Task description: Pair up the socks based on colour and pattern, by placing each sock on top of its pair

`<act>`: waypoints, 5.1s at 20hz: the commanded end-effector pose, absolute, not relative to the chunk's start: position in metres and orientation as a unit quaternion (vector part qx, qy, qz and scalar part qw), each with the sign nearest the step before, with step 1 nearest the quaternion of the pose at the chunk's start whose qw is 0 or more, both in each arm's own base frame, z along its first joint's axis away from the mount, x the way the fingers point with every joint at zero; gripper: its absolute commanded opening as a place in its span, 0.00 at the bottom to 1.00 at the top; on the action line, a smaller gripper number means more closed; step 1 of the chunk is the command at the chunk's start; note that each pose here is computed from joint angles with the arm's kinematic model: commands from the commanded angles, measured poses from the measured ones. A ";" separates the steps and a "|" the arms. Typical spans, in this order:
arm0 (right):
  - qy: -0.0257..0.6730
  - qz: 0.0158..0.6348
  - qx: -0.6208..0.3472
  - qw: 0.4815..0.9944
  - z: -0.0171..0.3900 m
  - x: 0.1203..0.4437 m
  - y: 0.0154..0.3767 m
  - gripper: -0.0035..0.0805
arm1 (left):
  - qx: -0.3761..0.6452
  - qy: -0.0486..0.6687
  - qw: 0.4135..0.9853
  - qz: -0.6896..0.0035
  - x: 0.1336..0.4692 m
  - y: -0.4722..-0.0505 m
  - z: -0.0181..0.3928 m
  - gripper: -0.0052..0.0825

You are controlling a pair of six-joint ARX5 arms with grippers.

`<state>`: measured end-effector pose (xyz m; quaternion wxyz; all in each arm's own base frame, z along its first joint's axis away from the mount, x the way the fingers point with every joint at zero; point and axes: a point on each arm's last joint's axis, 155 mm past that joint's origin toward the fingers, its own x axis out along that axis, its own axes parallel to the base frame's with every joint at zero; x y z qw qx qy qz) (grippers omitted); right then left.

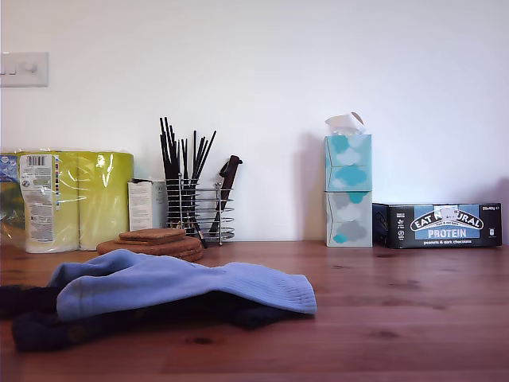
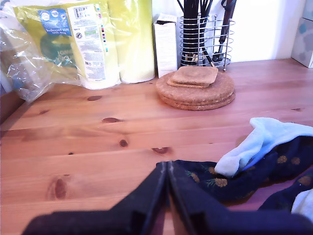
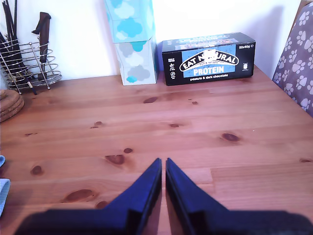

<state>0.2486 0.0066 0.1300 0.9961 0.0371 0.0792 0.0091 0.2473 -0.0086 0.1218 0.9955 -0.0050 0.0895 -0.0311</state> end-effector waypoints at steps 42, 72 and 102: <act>0.319 0.420 -0.097 0.844 0.183 0.198 0.164 0.03 | 0.204 0.436 0.751 -0.452 0.274 -0.168 0.072 0.65; 0.040 0.491 -0.359 0.793 0.222 0.236 0.258 0.40 | -0.203 0.573 0.635 -0.478 0.255 -0.267 0.159 0.04; 0.064 0.464 -0.595 0.653 0.139 0.259 0.262 0.03 | -0.228 0.501 0.638 -0.539 0.273 -0.264 0.191 0.15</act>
